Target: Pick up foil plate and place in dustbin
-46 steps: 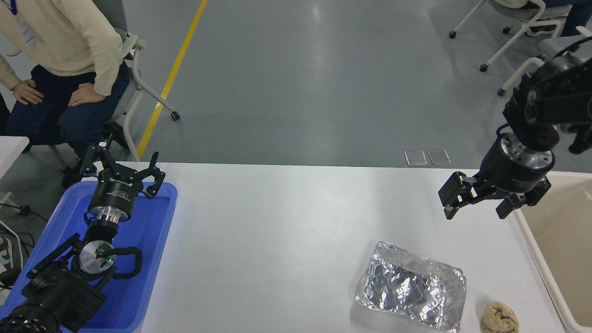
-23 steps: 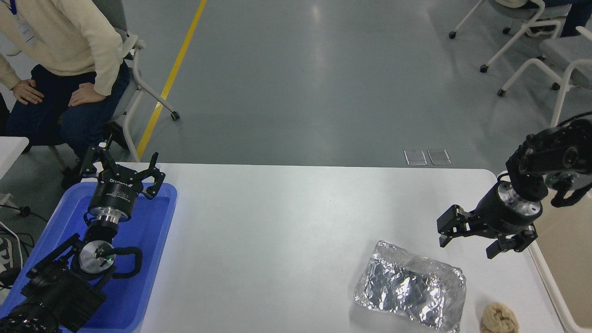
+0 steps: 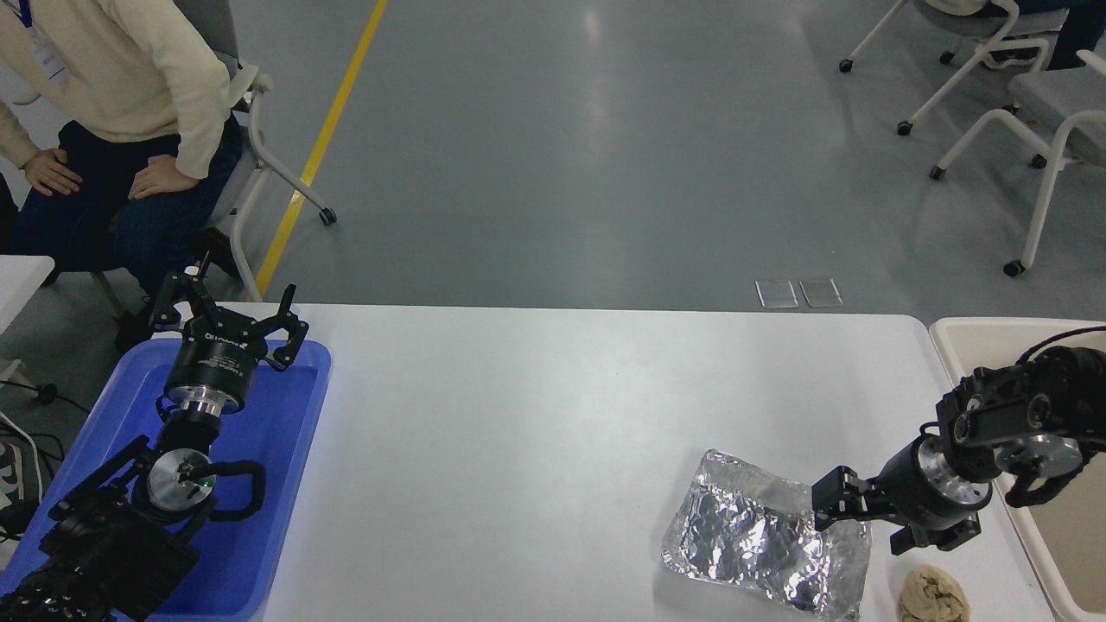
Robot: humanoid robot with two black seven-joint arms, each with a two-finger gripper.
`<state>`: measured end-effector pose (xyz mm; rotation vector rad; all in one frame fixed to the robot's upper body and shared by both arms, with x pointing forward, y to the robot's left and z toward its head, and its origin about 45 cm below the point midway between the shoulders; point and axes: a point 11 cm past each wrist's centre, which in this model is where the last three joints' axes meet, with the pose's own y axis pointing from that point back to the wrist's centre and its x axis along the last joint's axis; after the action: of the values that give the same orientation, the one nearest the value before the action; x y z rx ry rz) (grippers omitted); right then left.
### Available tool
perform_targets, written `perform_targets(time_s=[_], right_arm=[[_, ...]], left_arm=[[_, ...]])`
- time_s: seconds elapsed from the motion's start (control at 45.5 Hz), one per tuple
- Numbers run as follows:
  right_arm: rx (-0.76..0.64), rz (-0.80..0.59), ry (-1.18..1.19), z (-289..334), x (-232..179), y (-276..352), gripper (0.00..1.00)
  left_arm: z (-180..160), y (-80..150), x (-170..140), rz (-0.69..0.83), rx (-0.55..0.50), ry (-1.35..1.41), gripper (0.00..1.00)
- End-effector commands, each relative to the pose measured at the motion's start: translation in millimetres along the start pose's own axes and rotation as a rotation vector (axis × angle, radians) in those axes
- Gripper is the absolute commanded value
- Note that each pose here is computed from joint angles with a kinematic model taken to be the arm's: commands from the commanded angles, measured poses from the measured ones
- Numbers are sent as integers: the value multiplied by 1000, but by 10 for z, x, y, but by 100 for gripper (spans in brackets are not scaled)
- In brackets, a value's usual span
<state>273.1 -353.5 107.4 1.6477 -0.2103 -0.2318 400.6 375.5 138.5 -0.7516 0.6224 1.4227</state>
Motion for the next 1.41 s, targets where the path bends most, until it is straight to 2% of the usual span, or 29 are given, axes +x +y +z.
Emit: perform_targets(time_s=[0.0,0.352,0.396,0.505,0.571,0.659,0.725,0.769,1.143,1.385], right_arm=[[4,40,-18,85,-127,-224,91],[8,60,-39,145,-182,-380,91],[16,55,-48,142,-206,-414,88],[18,54,-72,193,-226,-419,66],[18,48,-90,228,-232,-405,46],[24,40,-100,220,-245,-400,29],[25,40,-108,234,-237,-380,10],[28,31,-114,238,-250,-368,1],[58,-115,-134,176,-303,-226,0],[75,-191,-102,52,-192,76,0]], left_arm=[[4,-1,-1,-1,-1,1,100],[5,-1,0,-1,-2,2,100],[4,-1,-1,-1,-1,1,100],[4,-1,-1,-1,-1,1,100],[4,-1,-1,-1,-1,1,100],[4,-1,-1,-1,-1,1,100],[4,-1,-1,-1,-1,1,100],[-3,-1,-3,-1,-1,2,100],[-3,-1,-3,-1,-1,2,100],[-3,-1,-3,-1,-1,2,100]])
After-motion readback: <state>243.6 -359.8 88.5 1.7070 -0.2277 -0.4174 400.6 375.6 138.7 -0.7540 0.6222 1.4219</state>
